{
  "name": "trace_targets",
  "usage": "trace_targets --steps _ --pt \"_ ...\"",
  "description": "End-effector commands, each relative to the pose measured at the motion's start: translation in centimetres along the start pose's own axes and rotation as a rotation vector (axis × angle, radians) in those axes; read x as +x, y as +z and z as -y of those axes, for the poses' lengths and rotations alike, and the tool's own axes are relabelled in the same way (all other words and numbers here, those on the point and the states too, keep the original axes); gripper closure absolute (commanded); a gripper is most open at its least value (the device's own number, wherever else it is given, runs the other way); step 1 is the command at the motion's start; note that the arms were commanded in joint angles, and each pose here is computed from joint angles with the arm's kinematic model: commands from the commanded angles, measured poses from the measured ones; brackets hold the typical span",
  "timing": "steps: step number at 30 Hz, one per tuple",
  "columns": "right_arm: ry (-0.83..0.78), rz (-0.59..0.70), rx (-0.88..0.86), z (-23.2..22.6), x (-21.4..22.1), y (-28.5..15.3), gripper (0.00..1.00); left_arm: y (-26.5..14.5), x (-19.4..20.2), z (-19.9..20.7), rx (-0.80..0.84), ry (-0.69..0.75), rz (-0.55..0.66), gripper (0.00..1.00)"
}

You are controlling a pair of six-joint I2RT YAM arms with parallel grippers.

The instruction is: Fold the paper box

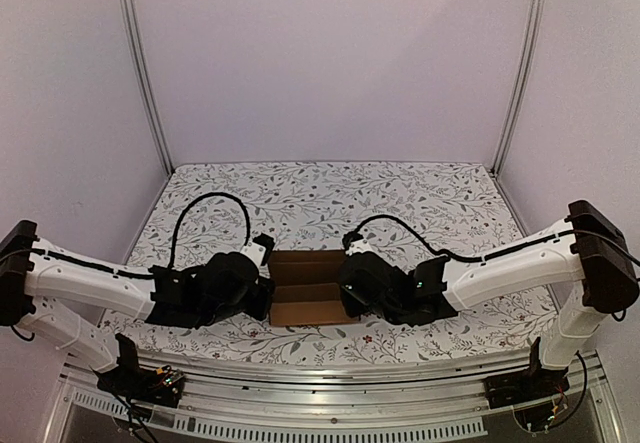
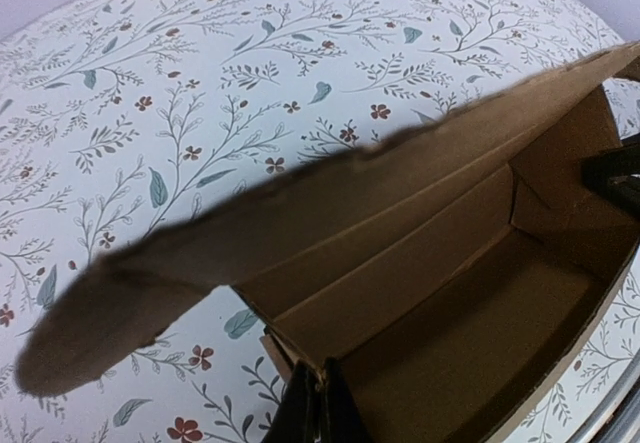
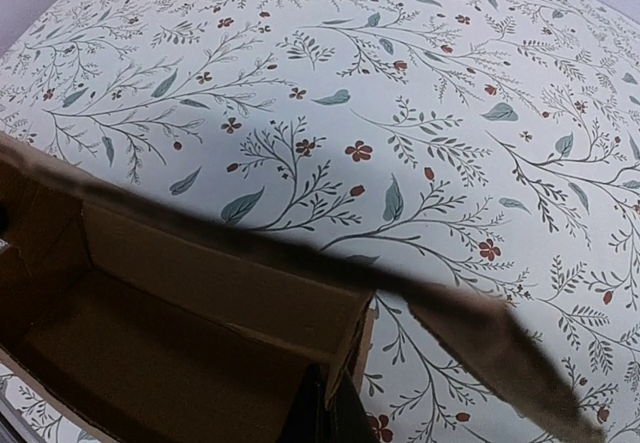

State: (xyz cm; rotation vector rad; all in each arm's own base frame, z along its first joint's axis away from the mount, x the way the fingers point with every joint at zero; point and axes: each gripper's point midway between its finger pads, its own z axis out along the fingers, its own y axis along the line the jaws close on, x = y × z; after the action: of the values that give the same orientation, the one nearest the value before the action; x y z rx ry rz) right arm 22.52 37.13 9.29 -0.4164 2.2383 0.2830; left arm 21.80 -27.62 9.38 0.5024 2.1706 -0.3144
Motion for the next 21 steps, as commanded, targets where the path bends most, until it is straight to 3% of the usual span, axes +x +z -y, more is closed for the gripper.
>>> trace_targets --steps 1,4,21 --pt "-0.007 -0.044 -0.057 -1.4 2.0 0.2 1.00 -0.4 0.2 3.0 0.105 0.006 -0.015 1.00" --pt "-0.007 -0.043 -0.058 -1.4 2.1 0.2 1.00 -0.4 0.2 2.9 0.097 0.012 -0.015 1.00" --pt "0.013 -0.013 -0.113 -1.1 0.0 -2.7 0.62 0.0 0.6 2.4 0.011 0.022 -0.006 1.00"
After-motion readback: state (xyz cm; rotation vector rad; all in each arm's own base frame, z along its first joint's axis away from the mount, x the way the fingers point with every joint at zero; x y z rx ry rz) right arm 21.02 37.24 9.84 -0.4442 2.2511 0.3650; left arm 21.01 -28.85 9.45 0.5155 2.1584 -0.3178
